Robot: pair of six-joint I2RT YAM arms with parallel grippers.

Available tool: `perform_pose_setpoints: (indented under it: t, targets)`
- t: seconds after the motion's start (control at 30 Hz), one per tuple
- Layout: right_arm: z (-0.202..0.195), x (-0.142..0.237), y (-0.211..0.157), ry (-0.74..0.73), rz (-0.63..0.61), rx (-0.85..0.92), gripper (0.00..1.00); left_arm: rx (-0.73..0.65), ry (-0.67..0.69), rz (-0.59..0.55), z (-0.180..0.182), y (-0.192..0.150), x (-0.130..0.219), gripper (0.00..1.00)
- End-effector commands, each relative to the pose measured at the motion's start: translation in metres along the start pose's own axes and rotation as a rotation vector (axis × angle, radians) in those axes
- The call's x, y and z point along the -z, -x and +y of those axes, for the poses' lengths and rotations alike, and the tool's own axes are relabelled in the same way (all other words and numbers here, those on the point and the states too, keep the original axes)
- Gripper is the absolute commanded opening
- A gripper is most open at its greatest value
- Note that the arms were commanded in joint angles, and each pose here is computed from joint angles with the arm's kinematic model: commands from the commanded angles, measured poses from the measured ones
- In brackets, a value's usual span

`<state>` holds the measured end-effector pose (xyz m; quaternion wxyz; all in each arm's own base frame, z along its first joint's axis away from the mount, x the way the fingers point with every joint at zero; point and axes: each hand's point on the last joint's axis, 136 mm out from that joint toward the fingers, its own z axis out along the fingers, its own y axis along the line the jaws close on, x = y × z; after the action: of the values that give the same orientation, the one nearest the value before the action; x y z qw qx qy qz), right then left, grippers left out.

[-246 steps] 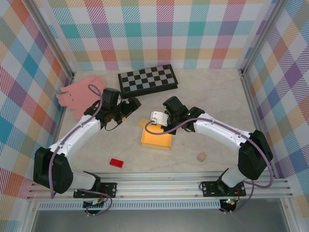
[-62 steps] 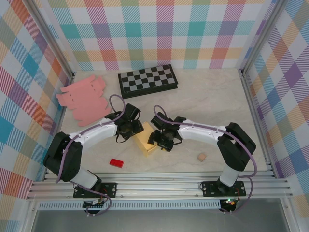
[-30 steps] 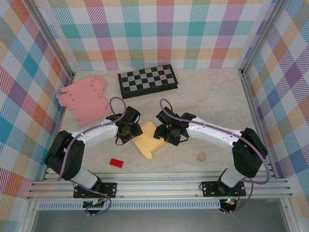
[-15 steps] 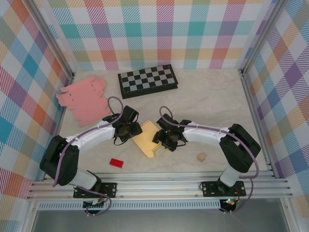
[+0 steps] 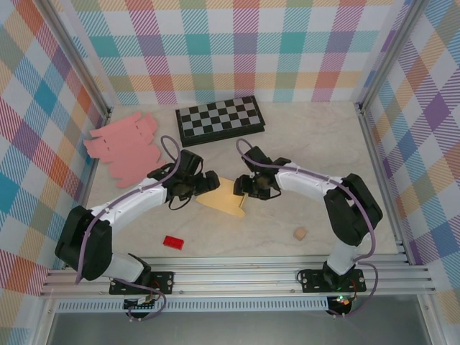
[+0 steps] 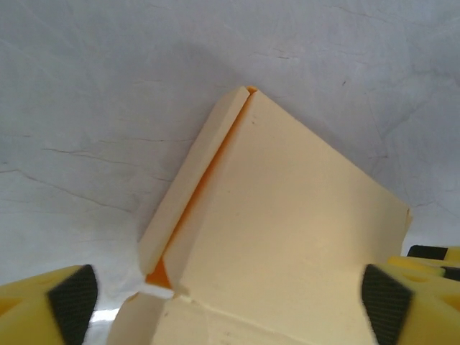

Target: Fold the paper box

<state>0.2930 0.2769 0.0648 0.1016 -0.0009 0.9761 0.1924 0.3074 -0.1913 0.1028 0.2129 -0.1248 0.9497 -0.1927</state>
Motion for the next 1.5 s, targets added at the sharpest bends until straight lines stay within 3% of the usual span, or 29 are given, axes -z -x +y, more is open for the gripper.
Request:
perform_pose_setpoints:
  t: [0.0,0.13,0.4,0.67,0.87,1.23,1.47]
  targets:
    - [0.004,-0.003,0.005,0.030,0.033,0.148,0.63,0.062,-0.095,-0.039,-0.015,0.014,-0.008,1.00]
    - [-0.006,-0.007,0.007,0.015,0.048,0.172,0.60,0.091,-0.112,-0.038,-0.024,0.023,-0.011,1.00]
    - [-0.032,-0.020,-0.013,-0.068,0.101,0.064,0.60,0.090,0.053,0.054,0.009,0.000,-0.019,0.98]
    - [-0.037,-0.031,-0.013,-0.070,0.096,0.121,0.61,0.072,-0.053,0.148,-0.005,-0.027,-0.036,1.00]
    - [-0.031,-0.026,-0.002,-0.057,0.057,0.199,0.61,0.056,-0.016,0.213,-0.003,-0.037,-0.052,0.99]
    - [-0.029,-0.027,0.003,-0.048,0.057,0.218,0.61,0.060,-0.020,0.191,-0.012,-0.040,-0.050,1.00]
    - [-0.034,-0.025,0.005,-0.051,0.054,0.235,0.61,-0.009,0.082,0.189,-0.001,-0.033,-0.051,1.00]
